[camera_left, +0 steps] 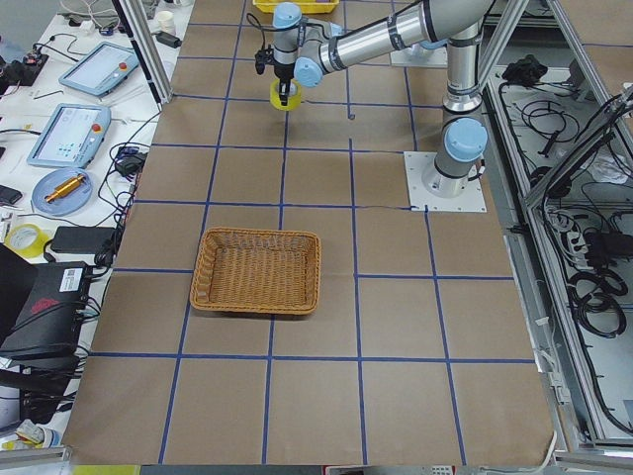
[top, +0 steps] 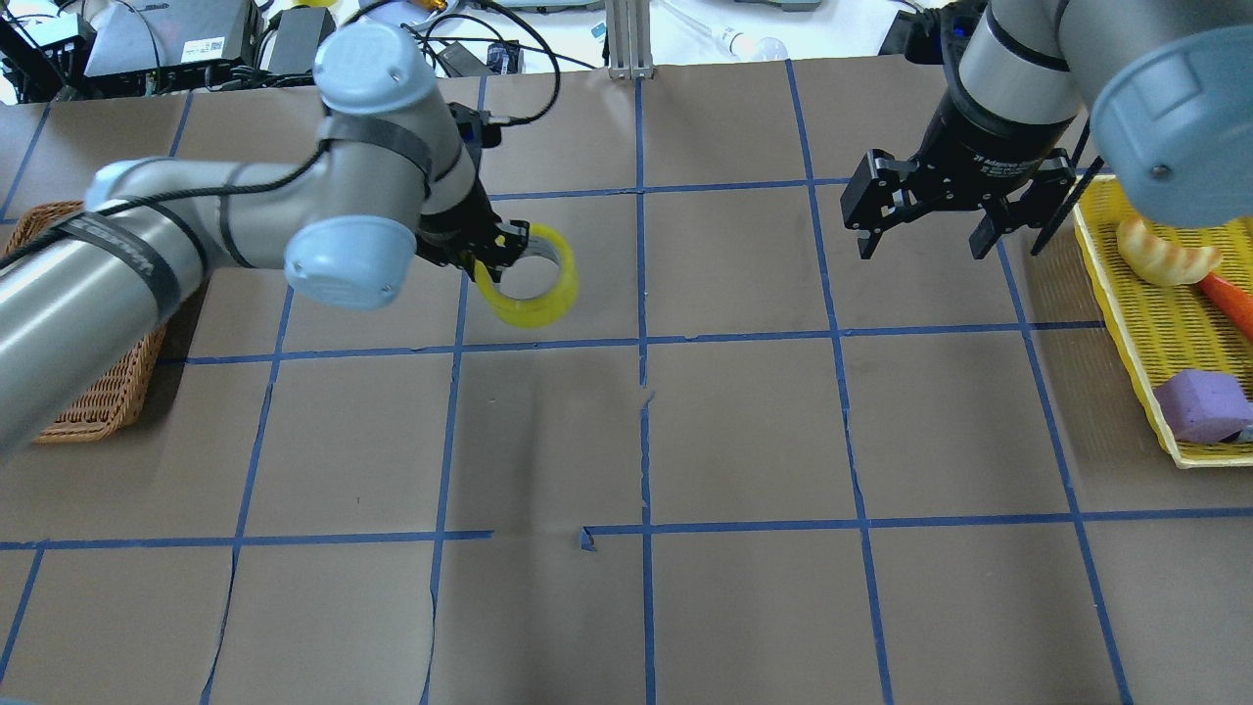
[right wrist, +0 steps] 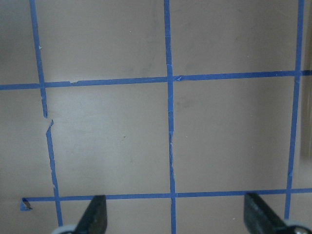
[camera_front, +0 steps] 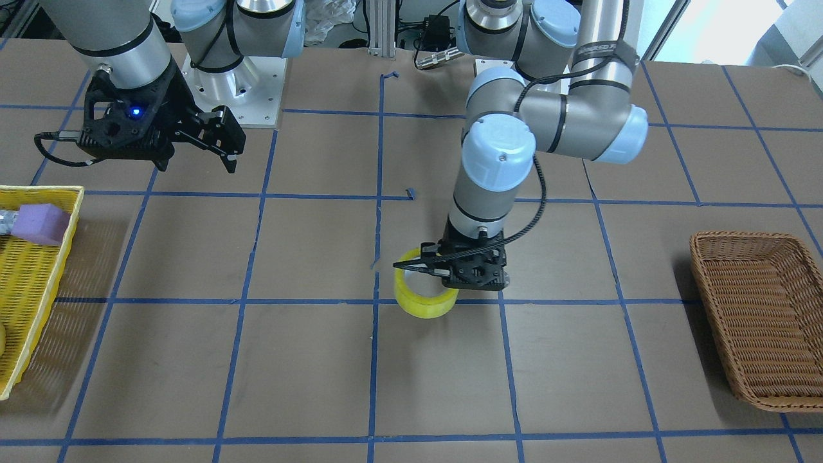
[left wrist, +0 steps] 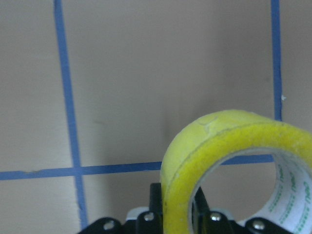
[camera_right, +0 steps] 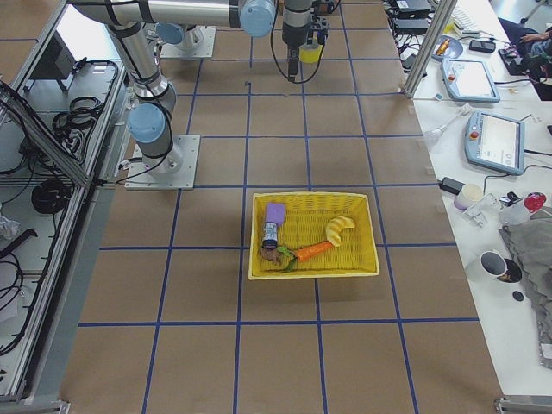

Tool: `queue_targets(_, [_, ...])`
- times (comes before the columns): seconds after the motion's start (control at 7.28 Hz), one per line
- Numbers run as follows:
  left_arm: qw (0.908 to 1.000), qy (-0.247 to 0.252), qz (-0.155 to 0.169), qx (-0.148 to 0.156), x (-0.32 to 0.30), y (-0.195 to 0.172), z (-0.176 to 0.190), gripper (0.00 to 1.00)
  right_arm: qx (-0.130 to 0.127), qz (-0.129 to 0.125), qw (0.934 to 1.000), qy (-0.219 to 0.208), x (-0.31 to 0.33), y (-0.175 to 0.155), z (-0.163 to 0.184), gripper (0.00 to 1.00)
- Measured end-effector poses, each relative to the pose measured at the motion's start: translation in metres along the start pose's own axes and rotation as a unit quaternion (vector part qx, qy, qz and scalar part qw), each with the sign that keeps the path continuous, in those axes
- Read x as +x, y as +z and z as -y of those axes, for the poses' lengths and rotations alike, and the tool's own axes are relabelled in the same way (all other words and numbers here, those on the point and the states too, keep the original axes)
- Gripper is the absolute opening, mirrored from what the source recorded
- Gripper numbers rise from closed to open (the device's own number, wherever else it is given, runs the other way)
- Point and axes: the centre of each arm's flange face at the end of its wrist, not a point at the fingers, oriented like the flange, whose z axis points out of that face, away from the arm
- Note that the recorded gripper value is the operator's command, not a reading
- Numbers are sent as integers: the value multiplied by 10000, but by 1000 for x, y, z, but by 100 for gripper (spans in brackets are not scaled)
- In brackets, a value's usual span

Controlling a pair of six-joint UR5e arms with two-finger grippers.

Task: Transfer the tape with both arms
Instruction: 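Lift the tape roll with the left gripper and carry it over the wicker basket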

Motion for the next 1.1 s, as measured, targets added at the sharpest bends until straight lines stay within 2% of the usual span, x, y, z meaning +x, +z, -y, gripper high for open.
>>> queue_targets(0.41, [9996,230,170,35,-167,-81,31,0,-62,0,10000,5,0,1,-1,100])
queue_targets(0.69, [9989,412,202,-5,-276,-90,23,0,-54,11,10000,5,0,0,-1,100])
queue_targets(1.1, [9967,745,314,32,-382,-79,8,0,-64,3,10000,5,0,1,-1,100])
